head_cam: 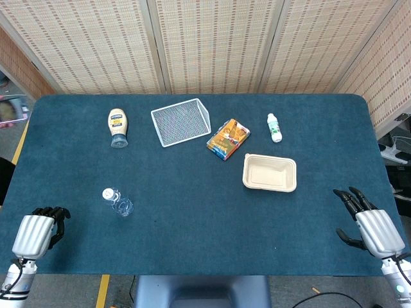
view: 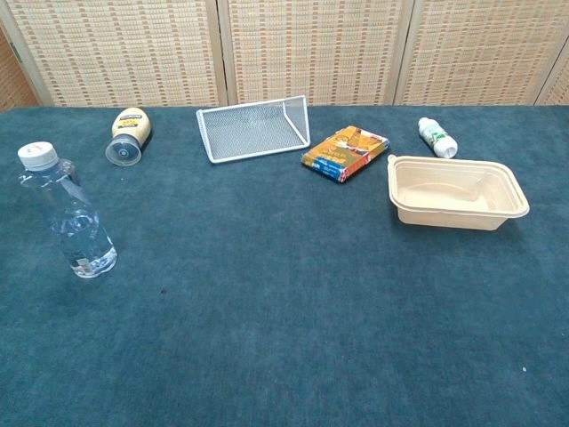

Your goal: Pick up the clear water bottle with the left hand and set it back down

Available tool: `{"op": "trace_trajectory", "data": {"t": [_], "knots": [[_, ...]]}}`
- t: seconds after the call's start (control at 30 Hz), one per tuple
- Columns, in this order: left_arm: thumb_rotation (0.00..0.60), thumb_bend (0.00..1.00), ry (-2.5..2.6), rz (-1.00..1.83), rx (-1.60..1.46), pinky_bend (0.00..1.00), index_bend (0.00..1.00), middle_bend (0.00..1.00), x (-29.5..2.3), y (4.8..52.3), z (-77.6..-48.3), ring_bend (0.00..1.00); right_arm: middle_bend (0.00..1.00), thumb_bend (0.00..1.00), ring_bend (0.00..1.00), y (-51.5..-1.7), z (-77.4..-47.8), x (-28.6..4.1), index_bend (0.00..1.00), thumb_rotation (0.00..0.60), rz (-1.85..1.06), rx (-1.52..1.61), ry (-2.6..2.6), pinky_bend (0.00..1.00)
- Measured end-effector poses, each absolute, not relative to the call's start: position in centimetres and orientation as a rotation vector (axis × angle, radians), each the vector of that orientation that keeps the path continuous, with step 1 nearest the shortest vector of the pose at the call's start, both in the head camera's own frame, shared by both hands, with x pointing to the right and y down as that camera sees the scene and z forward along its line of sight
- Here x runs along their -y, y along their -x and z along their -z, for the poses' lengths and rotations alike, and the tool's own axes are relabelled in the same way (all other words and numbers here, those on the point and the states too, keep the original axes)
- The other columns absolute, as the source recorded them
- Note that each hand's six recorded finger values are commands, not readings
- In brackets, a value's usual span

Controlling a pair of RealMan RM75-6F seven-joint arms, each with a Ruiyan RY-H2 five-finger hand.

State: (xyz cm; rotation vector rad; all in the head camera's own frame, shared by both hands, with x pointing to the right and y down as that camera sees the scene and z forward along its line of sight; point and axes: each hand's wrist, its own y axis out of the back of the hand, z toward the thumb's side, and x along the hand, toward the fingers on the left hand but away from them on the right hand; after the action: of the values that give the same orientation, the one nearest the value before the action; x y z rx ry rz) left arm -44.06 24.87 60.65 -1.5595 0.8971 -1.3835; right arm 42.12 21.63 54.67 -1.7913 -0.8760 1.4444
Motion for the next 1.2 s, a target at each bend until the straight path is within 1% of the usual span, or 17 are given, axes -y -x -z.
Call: {"op": "trace_trajectory", "data": {"t": [0.07, 0.23, 0.27, 0.33, 0.37, 0.4, 0.43, 0.47, 0.5, 0.57, 0.63, 0.9, 1.2], "knots": [[0.6, 0.73, 1.549, 1.382, -0.901, 0.53, 0.49, 0.52, -24.8, 44.1, -60.5, 0.49, 0.12, 0.22, 0.03, -42.1, -54.5, -21.6, 0.07, 0.6, -1.434, 0.889, 1.777, 0.24], [0.6, 0.73, 1.53, 1.398, -0.915, 0.53, 0.48, 0.52, -24.7, 44.5, -60.5, 0.49, 0.12, 0.22, 0.03, -42.3, -54.2, -21.7, 0.07, 0.6, -1.421, 0.922, 1.74, 0.24], [0.6, 0.71, 1.526, 1.402, -0.913, 0.53, 0.46, 0.5, -24.7, 44.6, -60.5, 0.48, 0.12, 0.21, 0.03, -42.3, -54.1, -21.7, 0.07, 0.6, -1.419, 0.927, 1.738, 0.24], [0.6, 0.6, 1.518, 1.423, -0.903, 0.51, 0.35, 0.41, -24.8, 44.8, -60.6, 0.42, 0.12, 0.21, 0.03, -42.3, -54.0, -21.7, 0.07, 0.6, -1.414, 0.935, 1.739, 0.24], [0.6, 0.51, 1.519, 1.436, -0.899, 0.48, 0.25, 0.32, -24.9, 44.8, -60.8, 0.35, 0.12, 0.21, 0.03, -42.3, -53.9, -21.7, 0.07, 0.6, -1.409, 0.939, 1.738, 0.24], [0.6, 0.47, 1.523, 1.451, -0.894, 0.45, 0.18, 0.25, -25.0, 44.9, -60.9, 0.29, 0.12, 0.22, 0.03, -42.3, -53.9, -21.7, 0.07, 0.6, -1.406, 0.943, 1.739, 0.24], [0.6, 0.43, 1.534, 1.473, -0.888, 0.4, 0.08, 0.16, -25.1, 44.9, -61.2, 0.2, 0.12, 0.21, 0.03, -42.2, -53.8, -21.7, 0.07, 0.6, -1.403, 0.946, 1.74, 0.24], [0.6, 0.41, 1.546, 1.489, -0.884, 0.35, 0.02, 0.09, -25.2, 44.9, -61.4, 0.12, 0.12, 0.22, 0.03, -42.2, -53.8, -21.6, 0.07, 0.6, -1.399, 0.951, 1.74, 0.24], [0.6, 0.39, 1.559, 1.505, -0.879, 0.3, 0.0, 0.04, -25.3, 44.9, -61.7, 0.07, 0.12, 0.22, 0.03, -42.2, -53.9, -21.6, 0.07, 0.6, -1.399, 0.953, 1.738, 0.24], [0.6, 0.38, 1.594, 1.533, -0.874, 0.25, 0.0, 0.0, -25.3, 44.8, -62.3, 0.01, 0.12, 0.21, 0.03, -42.3, -53.9, -21.5, 0.07, 0.6, -1.404, 0.954, 1.734, 0.24], [0.6, 0.38, 1.627, 1.537, -0.891, 0.24, 0.0, 0.0, -25.3, 44.6, -62.7, 0.0, 0.12, 0.22, 0.03, -42.2, -54.0, -21.6, 0.07, 0.6, -1.405, 0.951, 1.732, 0.24], [0.6, 0.37, 1.801, 1.481, -1.112, 0.22, 0.0, 0.0, -24.6, 43.2, -63.6, 0.0, 0.12, 0.22, 0.03, -42.0, -53.8, -22.0, 0.07, 0.6, -1.389, 0.929, 1.752, 0.24], [0.6, 0.37, 2.032, 1.397, -1.354, 0.22, 0.0, 0.0, -23.4, 39.6, -66.3, 0.0, 0.12, 0.22, 0.03, -42.2, -53.3, -22.1, 0.07, 0.6, -1.368, 0.944, 1.752, 0.24]]}}
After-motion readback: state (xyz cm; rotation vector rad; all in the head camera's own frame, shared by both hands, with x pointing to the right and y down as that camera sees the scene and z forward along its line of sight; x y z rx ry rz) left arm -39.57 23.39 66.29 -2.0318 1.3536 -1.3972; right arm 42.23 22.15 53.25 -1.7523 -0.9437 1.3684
